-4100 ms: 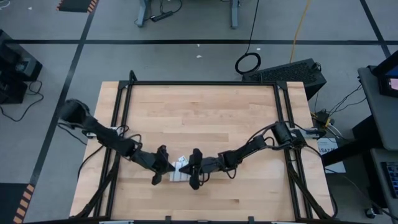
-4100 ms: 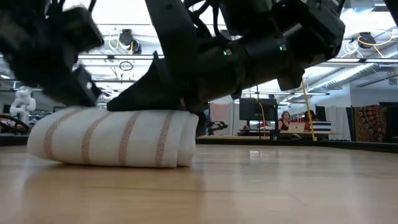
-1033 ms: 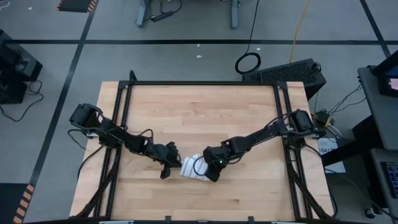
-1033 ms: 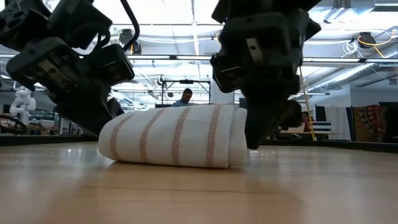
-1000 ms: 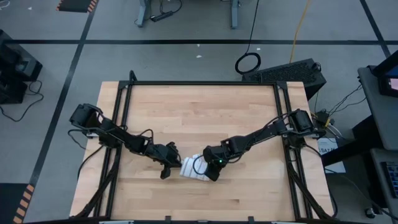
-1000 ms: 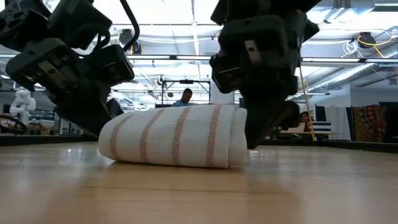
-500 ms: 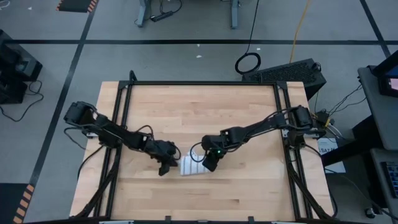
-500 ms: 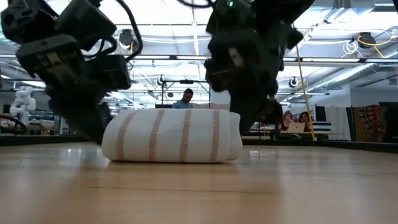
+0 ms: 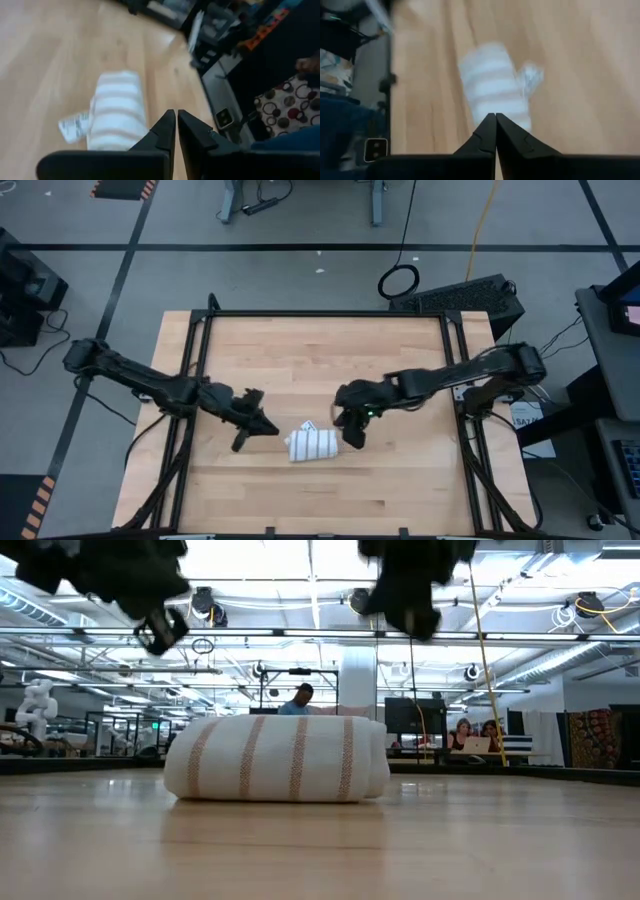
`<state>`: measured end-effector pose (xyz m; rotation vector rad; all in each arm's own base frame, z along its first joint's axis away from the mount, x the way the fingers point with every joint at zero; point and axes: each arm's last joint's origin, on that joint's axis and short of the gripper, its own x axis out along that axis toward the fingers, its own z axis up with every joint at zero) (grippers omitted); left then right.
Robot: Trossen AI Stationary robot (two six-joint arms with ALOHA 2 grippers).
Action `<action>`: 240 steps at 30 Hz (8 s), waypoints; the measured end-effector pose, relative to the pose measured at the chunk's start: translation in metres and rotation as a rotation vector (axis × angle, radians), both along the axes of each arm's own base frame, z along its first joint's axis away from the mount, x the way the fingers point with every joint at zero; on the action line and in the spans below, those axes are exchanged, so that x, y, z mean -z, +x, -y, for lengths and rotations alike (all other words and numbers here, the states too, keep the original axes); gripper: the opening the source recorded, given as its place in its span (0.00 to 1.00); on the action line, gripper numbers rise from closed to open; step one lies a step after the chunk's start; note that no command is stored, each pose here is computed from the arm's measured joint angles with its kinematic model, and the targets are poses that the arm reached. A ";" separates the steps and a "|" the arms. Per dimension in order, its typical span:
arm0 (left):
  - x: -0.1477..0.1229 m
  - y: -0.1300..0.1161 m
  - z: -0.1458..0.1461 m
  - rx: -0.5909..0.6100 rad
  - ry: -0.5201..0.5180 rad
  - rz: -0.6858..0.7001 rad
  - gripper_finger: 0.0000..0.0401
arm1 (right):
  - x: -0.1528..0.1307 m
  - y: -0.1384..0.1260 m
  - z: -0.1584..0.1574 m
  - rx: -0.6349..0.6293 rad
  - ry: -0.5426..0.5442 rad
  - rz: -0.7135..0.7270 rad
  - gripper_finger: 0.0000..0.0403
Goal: Roll towel into tight, uniform cylinder
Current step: Return to Home Position
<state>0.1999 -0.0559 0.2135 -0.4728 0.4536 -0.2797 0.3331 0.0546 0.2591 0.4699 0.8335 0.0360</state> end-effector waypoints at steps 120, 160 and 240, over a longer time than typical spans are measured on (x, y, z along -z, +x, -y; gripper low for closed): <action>0.049 -0.075 -0.019 -0.152 0.566 0.478 0.00 | 0.102 -0.216 0.012 -0.193 -0.377 0.758 0.00; 0.047 -0.101 -0.044 -0.251 0.638 0.487 0.00 | 0.090 -0.237 0.038 -0.135 -0.522 0.896 0.00; 0.049 -0.101 -0.051 -0.235 0.582 0.468 0.02 | 0.086 -0.237 0.047 -0.050 -0.610 0.918 0.00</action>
